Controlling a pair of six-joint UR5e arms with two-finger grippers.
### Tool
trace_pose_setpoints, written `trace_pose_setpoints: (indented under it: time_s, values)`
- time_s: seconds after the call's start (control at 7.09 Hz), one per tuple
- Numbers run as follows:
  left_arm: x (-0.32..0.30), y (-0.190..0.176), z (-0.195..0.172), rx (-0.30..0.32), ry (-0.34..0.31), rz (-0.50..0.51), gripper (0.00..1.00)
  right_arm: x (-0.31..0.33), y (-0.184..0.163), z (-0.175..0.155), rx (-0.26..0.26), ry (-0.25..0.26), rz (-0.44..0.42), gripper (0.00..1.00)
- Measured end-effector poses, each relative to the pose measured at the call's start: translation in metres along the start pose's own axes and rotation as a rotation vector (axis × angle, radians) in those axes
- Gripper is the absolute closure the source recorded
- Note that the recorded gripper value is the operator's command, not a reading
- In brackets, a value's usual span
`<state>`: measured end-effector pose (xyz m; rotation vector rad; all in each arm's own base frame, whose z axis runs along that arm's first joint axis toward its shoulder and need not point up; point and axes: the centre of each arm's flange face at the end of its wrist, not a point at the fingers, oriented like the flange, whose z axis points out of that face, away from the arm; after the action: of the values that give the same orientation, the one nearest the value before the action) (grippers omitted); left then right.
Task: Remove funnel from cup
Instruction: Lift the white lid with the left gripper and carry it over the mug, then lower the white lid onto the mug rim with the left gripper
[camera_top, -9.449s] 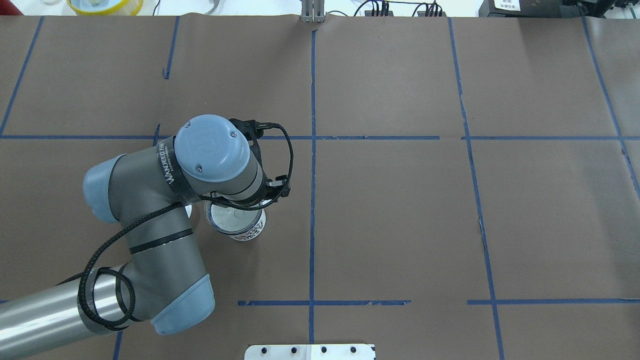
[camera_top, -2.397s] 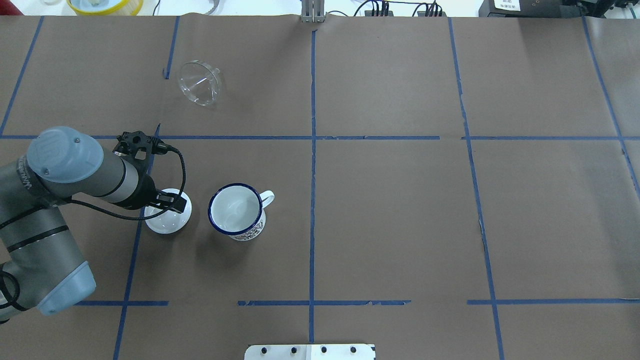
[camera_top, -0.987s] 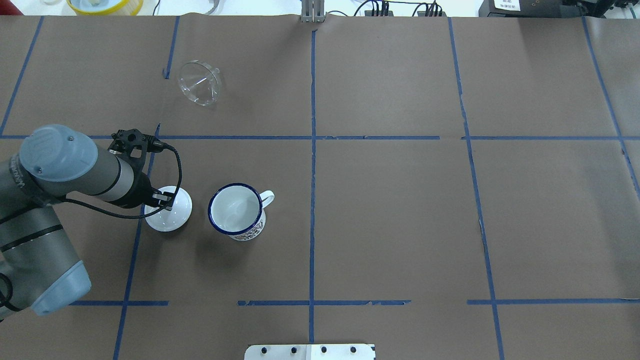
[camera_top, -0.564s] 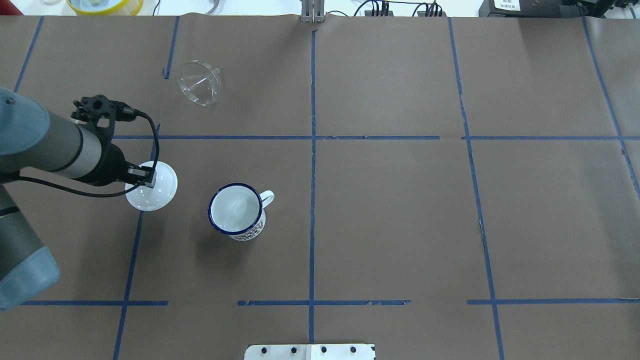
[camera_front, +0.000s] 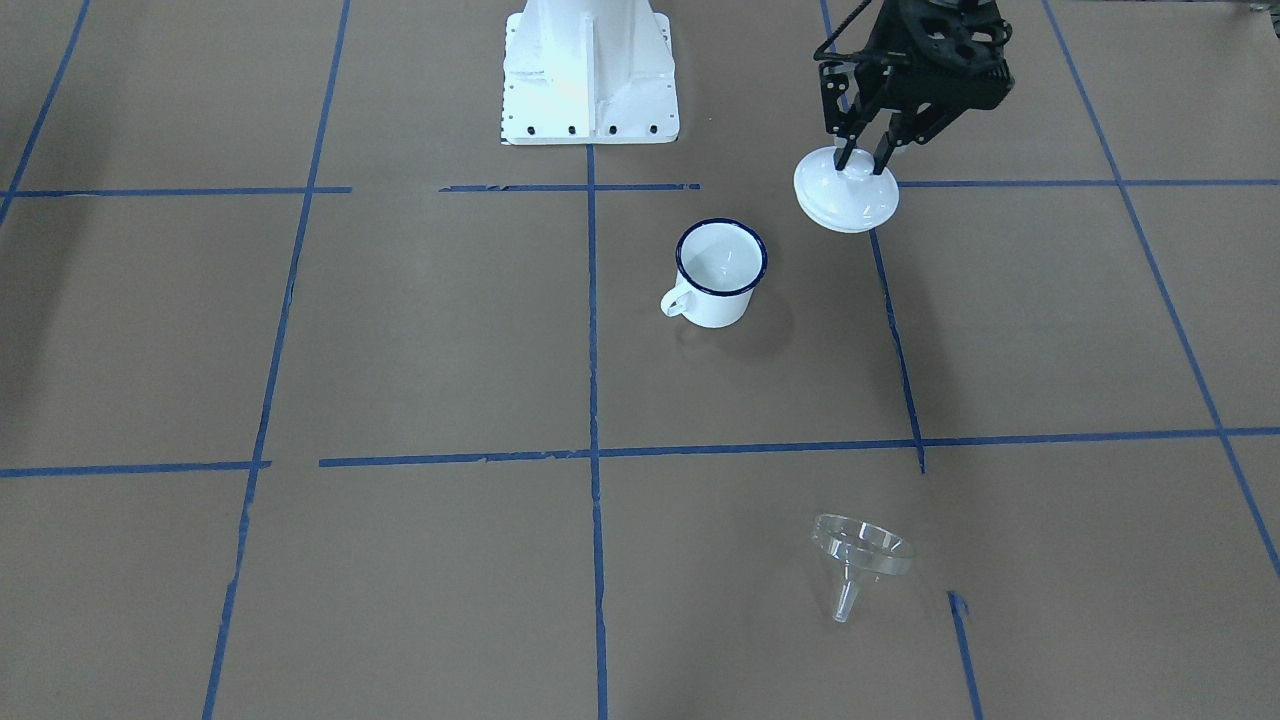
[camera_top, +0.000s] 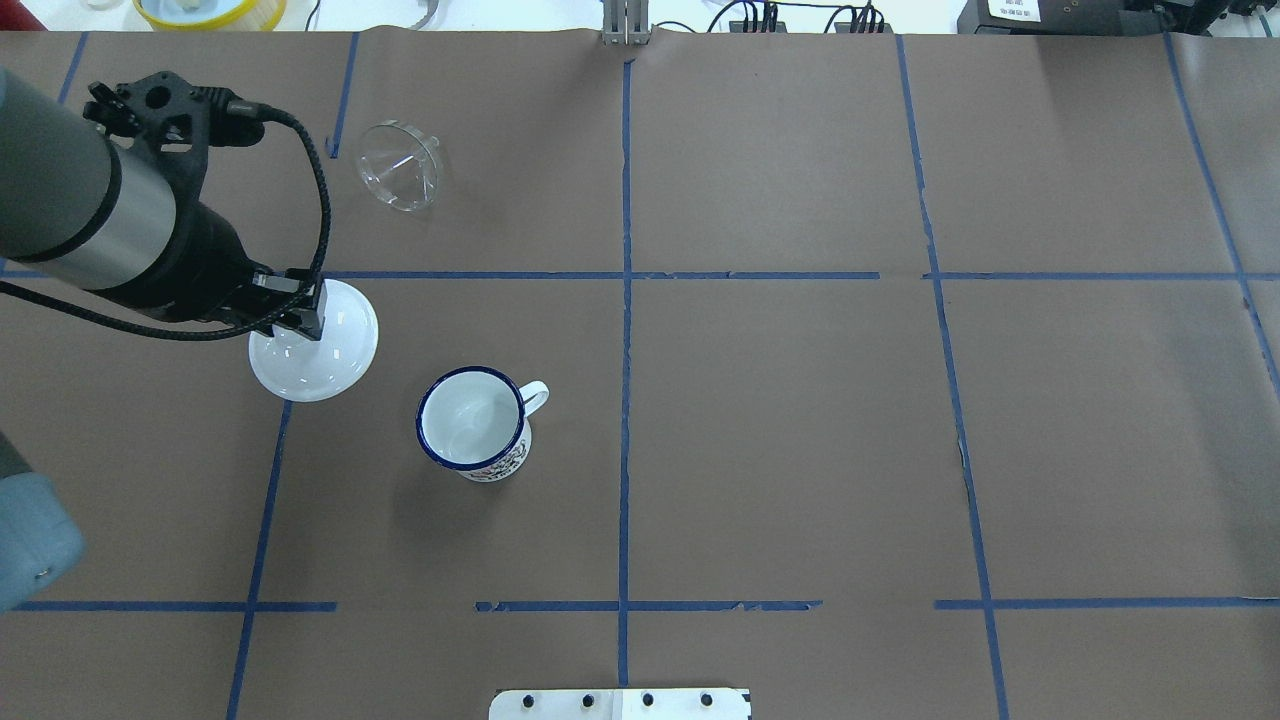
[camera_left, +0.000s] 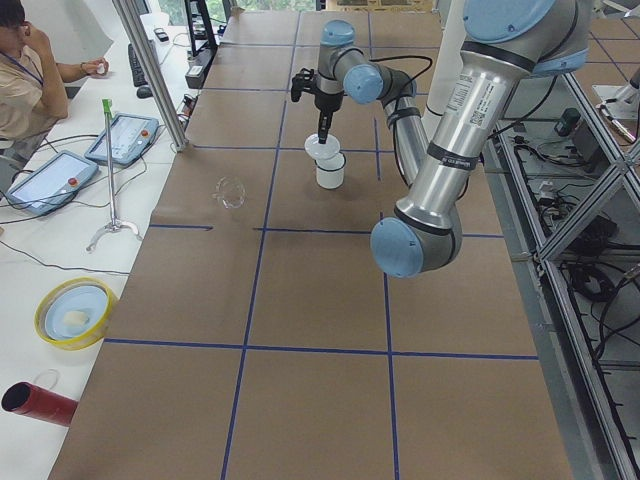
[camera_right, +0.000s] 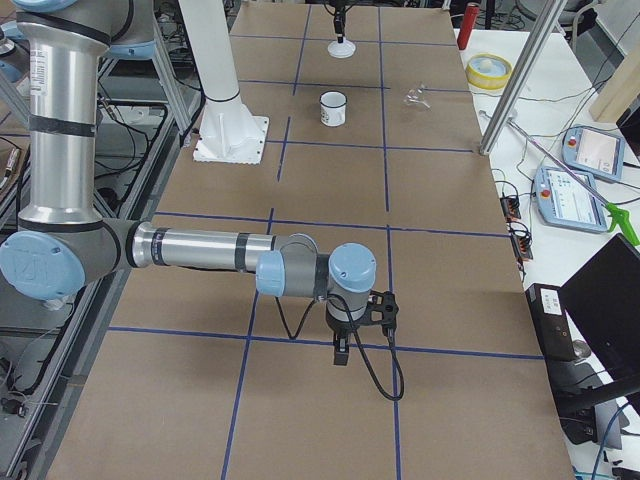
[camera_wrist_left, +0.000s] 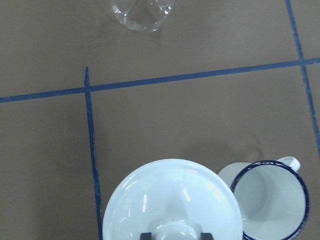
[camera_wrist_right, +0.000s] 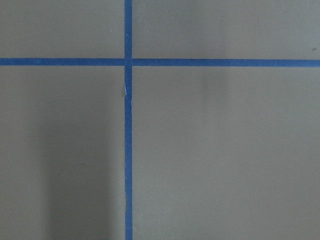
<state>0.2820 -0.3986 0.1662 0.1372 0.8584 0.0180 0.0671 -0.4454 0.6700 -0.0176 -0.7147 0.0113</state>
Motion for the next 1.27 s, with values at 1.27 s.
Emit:
trace_pose_setpoints:
  time_s: [1.27]
  values:
    - [0.085, -0.010, 0.133, -0.101, -0.030, -0.102, 1.00, 0.000, 0.000, 0.000, 0.000, 0.000, 0.000, 0.00]
